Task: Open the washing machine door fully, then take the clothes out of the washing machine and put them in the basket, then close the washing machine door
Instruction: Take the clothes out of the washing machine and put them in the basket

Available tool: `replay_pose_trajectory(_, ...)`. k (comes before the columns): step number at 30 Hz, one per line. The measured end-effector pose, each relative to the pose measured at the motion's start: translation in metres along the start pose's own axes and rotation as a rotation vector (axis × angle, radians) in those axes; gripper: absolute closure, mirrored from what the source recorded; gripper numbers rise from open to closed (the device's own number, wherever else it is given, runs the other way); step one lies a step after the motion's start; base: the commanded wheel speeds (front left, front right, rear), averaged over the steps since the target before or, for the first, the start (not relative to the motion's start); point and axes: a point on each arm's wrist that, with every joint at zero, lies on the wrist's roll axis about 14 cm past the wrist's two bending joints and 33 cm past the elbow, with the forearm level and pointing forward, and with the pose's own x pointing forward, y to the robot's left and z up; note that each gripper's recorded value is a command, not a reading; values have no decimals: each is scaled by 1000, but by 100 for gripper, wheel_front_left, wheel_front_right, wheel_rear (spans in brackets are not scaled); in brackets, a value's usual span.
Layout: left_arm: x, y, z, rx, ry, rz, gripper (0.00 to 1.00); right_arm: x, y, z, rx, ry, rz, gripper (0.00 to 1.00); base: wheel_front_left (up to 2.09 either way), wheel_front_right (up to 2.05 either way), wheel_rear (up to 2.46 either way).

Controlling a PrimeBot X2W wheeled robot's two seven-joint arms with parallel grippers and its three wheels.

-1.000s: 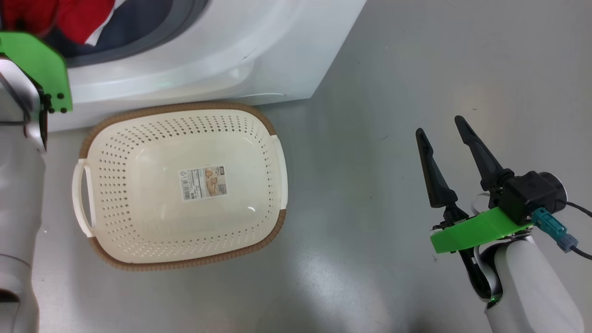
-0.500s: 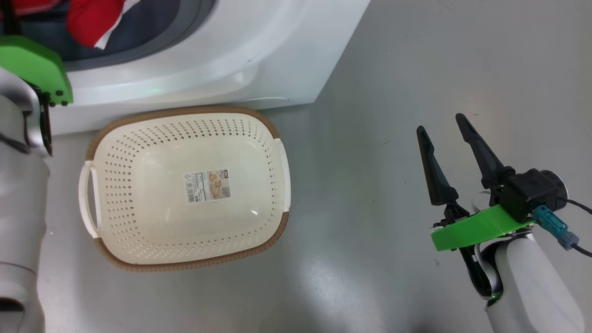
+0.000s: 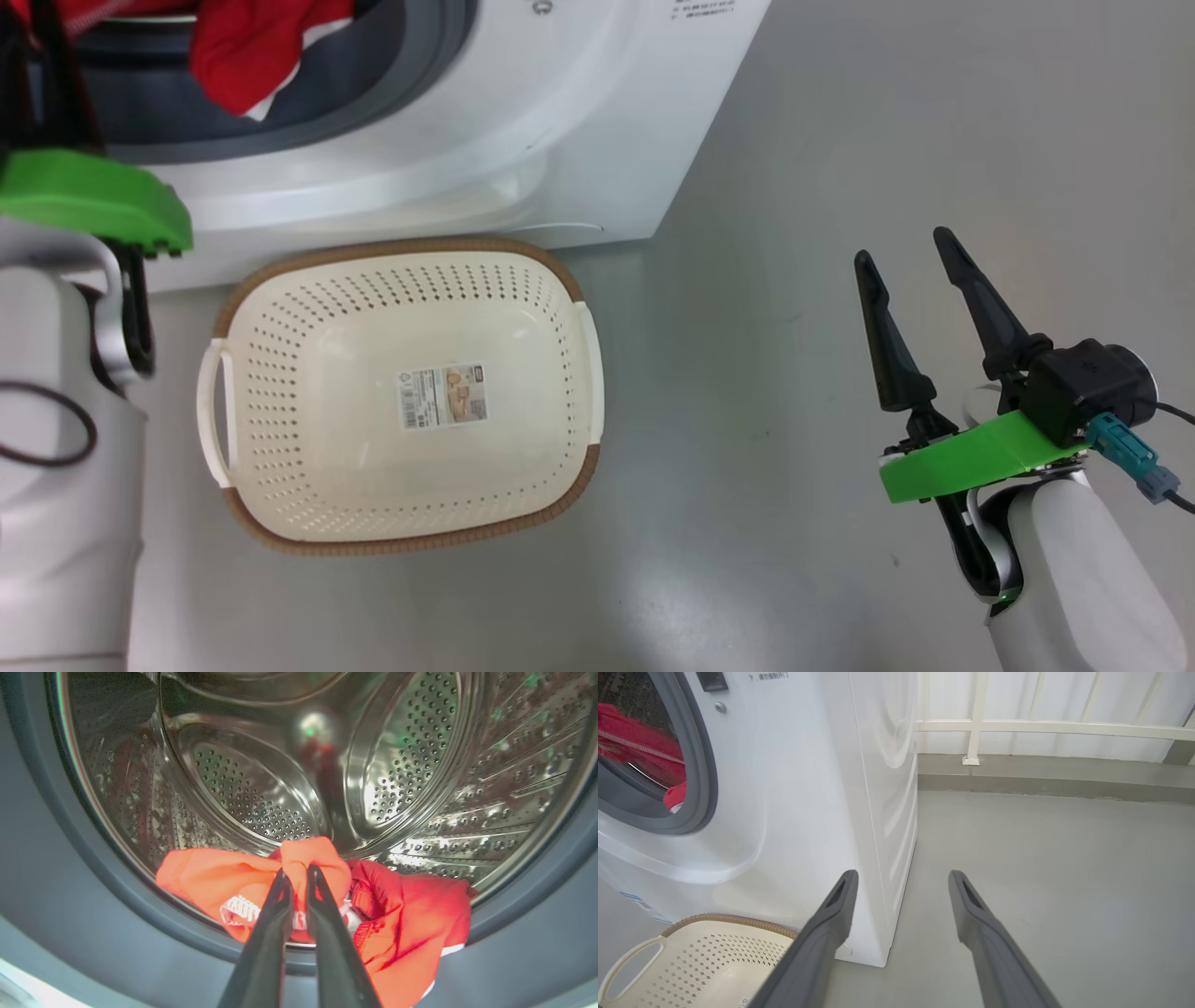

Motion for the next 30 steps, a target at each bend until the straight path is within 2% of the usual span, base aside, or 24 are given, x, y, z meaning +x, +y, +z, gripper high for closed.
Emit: replay_pose_trajectory(30,-121,12,83,-76,-236,28,100,-25,28,37,10,-74,59,0,0,0,0)
